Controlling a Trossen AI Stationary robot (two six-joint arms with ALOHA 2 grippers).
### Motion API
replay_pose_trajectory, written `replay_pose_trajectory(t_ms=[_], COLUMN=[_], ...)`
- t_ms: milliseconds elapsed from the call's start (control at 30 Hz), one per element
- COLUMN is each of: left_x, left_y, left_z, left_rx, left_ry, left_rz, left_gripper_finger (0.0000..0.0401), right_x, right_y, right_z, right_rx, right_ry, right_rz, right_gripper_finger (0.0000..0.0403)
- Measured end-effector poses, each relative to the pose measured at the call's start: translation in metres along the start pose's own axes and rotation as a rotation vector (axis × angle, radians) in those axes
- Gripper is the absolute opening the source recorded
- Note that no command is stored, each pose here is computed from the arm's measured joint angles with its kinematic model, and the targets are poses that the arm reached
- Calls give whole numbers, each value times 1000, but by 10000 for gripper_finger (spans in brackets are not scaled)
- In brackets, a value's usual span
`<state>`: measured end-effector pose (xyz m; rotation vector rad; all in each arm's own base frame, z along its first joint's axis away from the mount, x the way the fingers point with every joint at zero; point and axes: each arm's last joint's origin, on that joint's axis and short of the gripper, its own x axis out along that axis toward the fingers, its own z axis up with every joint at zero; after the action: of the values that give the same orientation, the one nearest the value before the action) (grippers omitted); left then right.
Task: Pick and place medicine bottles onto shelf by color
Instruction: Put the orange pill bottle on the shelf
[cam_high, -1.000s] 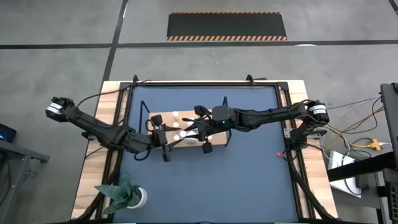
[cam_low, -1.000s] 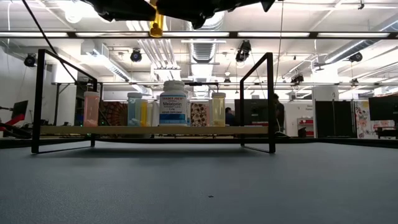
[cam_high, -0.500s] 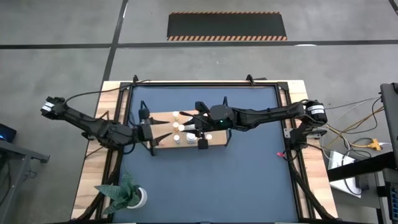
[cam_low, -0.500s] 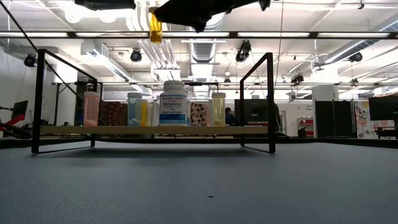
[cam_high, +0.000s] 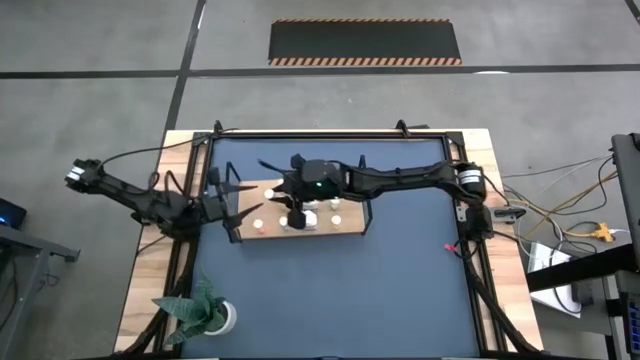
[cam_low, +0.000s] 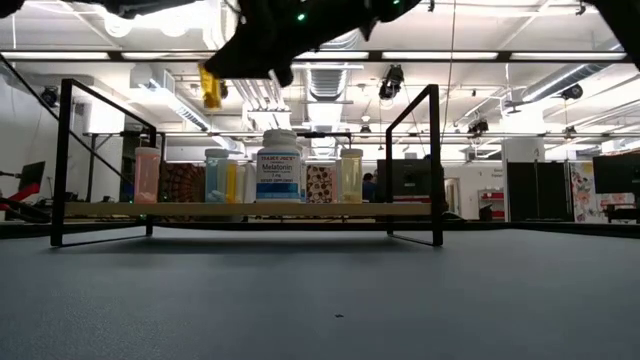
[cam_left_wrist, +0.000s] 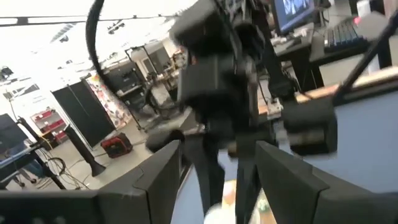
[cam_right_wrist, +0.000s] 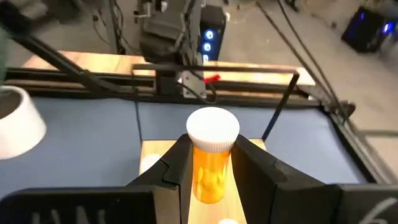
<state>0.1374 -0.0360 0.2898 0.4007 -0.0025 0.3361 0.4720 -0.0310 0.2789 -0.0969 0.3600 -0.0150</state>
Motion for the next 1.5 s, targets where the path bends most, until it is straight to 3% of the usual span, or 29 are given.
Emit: replay_pose_trajectory(t_ms=[300, 667, 1033, 1500], left_x=[-13, -24, -23, -23], left_y=[12, 19, 17, 17], left_z=[-1, -9, -10, -10], left_rx=[-101, -143, -137, -137], left_ry=[-60, -95, -90, -90], left_rz=[28, 40, 36, 35], left_gripper_finger=[190, 190, 190, 190], right_x=[37, 80, 101, 103], right_y=[-27, -33, -44, -51], right_z=[-10, -24, -31, -32], right_rx=[119, 140, 144, 145], right_ry=[54, 50, 26, -27], right_rz=[-44, -53, -81, -96], right_gripper_finger=[89, 89, 89, 89])
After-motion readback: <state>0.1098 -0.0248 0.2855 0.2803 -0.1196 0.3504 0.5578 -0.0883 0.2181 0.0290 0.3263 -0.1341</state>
